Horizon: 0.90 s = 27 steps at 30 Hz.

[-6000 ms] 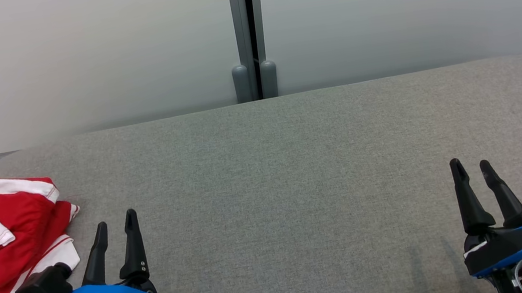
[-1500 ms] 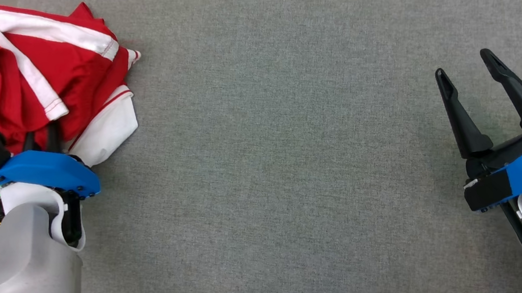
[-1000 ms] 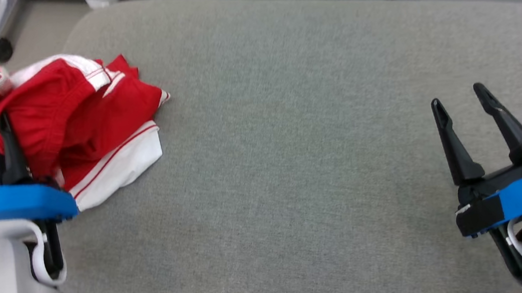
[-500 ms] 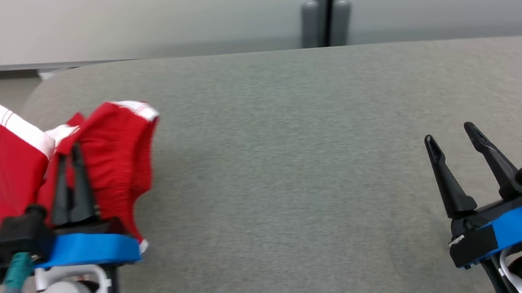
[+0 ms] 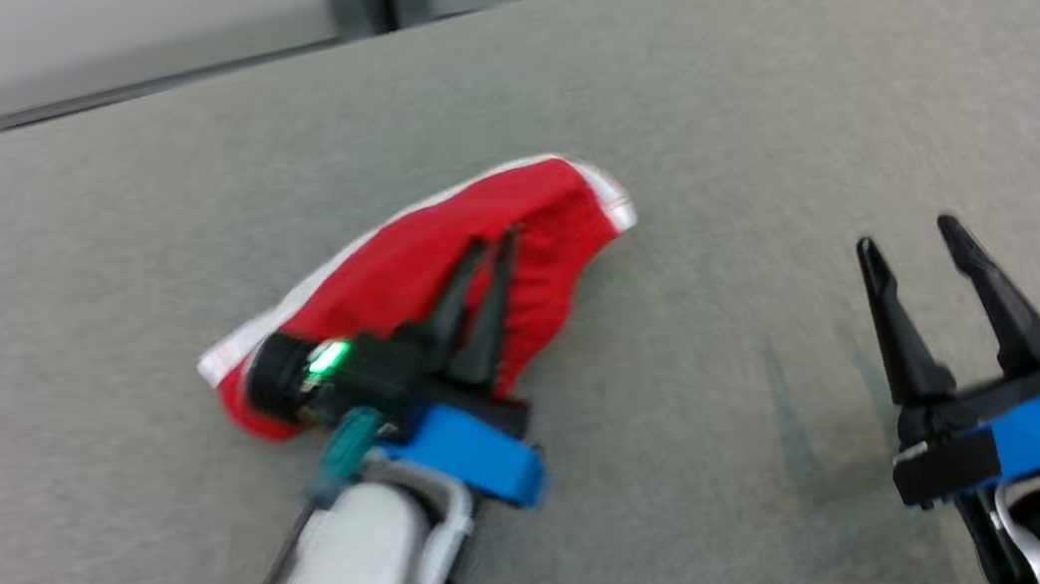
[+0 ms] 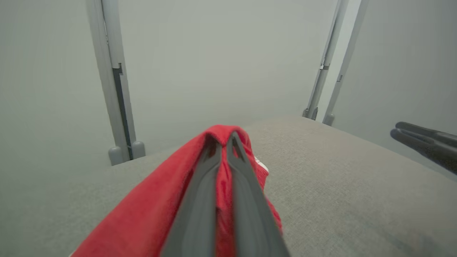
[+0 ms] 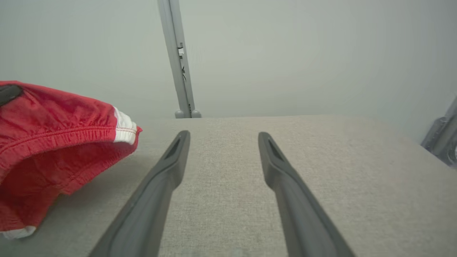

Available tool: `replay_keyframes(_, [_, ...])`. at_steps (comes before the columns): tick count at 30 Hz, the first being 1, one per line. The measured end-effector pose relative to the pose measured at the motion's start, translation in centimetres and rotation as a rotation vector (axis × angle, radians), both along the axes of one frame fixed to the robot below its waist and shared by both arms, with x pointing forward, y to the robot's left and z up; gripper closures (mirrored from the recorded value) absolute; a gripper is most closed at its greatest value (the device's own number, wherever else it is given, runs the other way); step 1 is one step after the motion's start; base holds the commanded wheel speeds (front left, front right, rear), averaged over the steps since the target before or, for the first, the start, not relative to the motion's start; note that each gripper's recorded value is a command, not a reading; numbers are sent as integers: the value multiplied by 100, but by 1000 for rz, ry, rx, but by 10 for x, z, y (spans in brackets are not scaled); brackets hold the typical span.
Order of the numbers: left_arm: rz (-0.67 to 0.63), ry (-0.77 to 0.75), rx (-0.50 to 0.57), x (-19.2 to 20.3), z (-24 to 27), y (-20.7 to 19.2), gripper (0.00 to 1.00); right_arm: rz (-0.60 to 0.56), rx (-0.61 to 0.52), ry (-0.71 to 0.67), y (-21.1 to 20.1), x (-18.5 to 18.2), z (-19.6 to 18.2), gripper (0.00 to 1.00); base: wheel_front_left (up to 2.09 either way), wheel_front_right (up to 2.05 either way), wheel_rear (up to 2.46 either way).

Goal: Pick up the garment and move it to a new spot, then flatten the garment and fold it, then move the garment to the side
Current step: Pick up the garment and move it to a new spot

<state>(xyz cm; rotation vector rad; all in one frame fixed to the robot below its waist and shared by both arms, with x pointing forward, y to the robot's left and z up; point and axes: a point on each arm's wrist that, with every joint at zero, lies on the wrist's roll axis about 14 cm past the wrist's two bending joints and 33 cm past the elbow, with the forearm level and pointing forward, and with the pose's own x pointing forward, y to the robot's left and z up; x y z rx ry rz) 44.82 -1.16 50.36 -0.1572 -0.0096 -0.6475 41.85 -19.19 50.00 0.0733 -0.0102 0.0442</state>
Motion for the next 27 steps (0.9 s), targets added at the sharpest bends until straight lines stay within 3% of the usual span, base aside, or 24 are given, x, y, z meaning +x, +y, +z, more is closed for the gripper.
replay_keyframes(6, [-326, 49, -4, -36, -21, -97, 100, -94, -5, 30, -30, -7, -15, 0, 0, 0, 0])
replay_keyframes(13, [-433, 161, 46, -49, -69, -120, 100, -122, -5, 53, -39, -2, -31, 0, 0, 0, 0])
replay_keyframes(14, [-435, 169, 50, -49, -72, -120, 75, -121, -4, 55, -39, -1, -33, 0, 0, 0, 0])
replay_keyframes(15, [-431, 170, 49, -48, -74, -119, 75, -120, 0, 58, -38, 0, -35, 0, 0, 0, 0])
replay_keyframes(16, [-417, 156, 50, -44, -73, -115, 0, -109, 12, 58, -34, 3, -36, 0, 0, 0, 0])
replay_keyframes(21, [-343, 67, 4, -35, -41, -98, 0, -64, 33, 23, -18, 10, -27, 0, 0, 0, 0])
replay_keyframes(27, [-151, 3, -31, -25, -8, -50, 0, 0, 40, -19, 5, 15, -9, 0, 0, 0, 0])
